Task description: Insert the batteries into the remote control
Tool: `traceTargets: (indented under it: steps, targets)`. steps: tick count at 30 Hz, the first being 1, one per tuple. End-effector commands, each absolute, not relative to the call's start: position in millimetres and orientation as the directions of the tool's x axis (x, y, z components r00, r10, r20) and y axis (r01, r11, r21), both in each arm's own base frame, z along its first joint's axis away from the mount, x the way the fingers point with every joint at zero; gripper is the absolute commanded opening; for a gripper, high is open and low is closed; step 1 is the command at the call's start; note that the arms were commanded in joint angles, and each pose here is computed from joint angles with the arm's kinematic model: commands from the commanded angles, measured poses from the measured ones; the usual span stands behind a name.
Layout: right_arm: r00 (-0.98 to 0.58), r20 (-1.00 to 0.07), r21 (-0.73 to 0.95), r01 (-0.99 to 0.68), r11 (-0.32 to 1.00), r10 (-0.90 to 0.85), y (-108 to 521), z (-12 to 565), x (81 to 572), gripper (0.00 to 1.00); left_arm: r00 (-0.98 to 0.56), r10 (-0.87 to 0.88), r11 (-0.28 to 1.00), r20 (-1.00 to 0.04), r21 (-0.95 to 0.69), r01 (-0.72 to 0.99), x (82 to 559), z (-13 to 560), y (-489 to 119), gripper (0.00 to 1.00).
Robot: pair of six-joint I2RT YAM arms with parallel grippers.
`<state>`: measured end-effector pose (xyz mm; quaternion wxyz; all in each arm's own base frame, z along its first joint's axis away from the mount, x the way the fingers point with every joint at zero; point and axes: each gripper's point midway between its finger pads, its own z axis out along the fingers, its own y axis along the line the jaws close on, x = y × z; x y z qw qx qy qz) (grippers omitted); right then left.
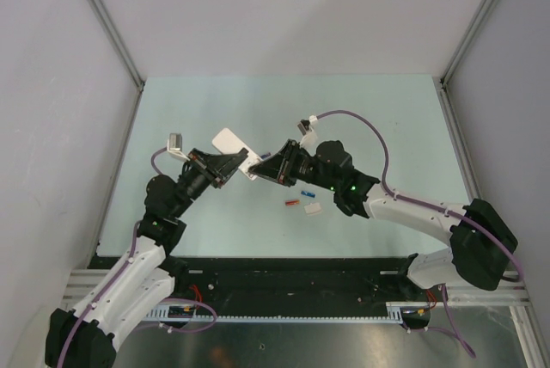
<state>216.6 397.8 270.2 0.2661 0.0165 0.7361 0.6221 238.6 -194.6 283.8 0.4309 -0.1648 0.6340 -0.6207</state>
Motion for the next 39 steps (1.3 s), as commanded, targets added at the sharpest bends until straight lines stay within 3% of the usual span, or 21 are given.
traceTargets:
  steps: [1, 5, 11, 16, 21, 25, 30, 33, 39]
  targets:
    - [-0.841, -0.429, 0.9, -0.363, 0.242, 0.331, 402, 276, 214, 0.08, -0.571, -0.743, 0.158, -0.349, -0.921, 0.357, 235, 293, -196, 0.0]
    - [-0.84, -0.427, 0.902, -0.369, 0.222, 0.336, 400, 284, 214, 0.46, -0.571, -0.742, 0.161, -0.351, -0.92, 0.356, 235, 291, -196, 0.0]
    - [-0.821, -0.437, 0.899, -0.392, 0.194, 0.367, 383, 309, 214, 0.62, -0.565, -0.743, 0.179, -0.358, -0.92, 0.348, 236, 281, -194, 0.0]
    - [-0.753, -0.521, 0.854, -0.457, 0.249, 0.403, 343, 334, 214, 0.65, -0.57, -0.738, 0.187, -0.36, -0.922, 0.34, 235, 274, -194, 0.0]
    - [-0.646, -0.661, 0.72, -0.401, 0.567, 0.383, 285, 293, 229, 0.64, -0.594, -0.711, 0.194, -0.377, -0.917, 0.349, 230, 269, -197, 0.0]
    - [-0.607, -0.761, 0.493, -0.312, 0.812, 0.229, 242, 236, 240, 0.61, -0.649, -0.642, 0.204, -0.409, -0.907, 0.37, 221, 259, -206, 0.0]
    - [-0.695, -0.718, 0.281, -0.249, 0.927, 0.031, 223, 168, 232, 0.54, -0.753, -0.513, 0.207, -0.411, -0.911, 0.356, 204, 230, -220, 0.0]
    - [-0.72, -0.691, 0.192, -0.274, 0.942, -0.068, 223, 141, 222, 0.48, -0.805, -0.444, 0.202, -0.393, -0.92, 0.337, 191, 211, -224, 0.0]
    - [-0.734, -0.662, 0.108, -0.298, 0.949, -0.155, 227, 103, 225, 0.46, -0.813, -0.406, 0.187, -0.417, -0.909, 0.372, 172, 203, -222, 0.0]
